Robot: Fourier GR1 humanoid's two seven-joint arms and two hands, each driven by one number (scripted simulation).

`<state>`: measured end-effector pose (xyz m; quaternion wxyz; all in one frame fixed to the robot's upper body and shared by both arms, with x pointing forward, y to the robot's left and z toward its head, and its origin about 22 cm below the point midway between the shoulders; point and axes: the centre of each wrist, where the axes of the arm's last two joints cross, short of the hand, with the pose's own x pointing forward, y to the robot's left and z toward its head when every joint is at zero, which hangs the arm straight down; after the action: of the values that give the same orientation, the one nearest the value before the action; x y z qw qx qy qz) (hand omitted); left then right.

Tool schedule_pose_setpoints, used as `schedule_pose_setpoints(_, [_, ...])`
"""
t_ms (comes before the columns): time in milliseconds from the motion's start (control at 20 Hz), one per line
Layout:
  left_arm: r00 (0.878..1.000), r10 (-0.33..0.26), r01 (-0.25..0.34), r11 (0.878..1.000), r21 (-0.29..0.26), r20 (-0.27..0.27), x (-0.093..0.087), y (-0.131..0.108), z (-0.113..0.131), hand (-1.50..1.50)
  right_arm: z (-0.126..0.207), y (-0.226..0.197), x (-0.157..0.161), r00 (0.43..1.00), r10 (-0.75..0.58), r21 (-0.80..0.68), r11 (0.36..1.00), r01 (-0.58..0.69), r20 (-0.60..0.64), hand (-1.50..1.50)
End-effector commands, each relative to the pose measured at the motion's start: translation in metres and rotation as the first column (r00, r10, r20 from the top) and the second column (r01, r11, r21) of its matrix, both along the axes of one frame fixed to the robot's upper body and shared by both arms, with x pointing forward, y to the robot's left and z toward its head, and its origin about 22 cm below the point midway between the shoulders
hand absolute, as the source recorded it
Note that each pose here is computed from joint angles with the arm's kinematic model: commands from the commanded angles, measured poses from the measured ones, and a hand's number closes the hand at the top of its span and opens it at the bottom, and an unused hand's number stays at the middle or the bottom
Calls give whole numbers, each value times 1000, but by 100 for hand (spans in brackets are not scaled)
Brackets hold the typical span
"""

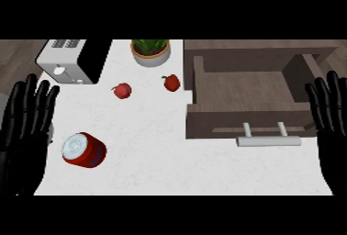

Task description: Pick up the can, place it into the drawer and close the drawer

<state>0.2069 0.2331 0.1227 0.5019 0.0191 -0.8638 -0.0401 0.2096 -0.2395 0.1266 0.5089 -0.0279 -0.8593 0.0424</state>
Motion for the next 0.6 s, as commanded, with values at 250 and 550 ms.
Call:
schedule_pose_setpoints(250, [684,-730,729,684,24,12,-2,-8,8,-150,-3,6,2,997,78,18,997,-78,4,-150])
schedule_pose_setpoints(550, [611,-708,775,626,86,-354,5,96,-2,-150,-31,-24,-14,943,-194,62,974,218,-269,-150])
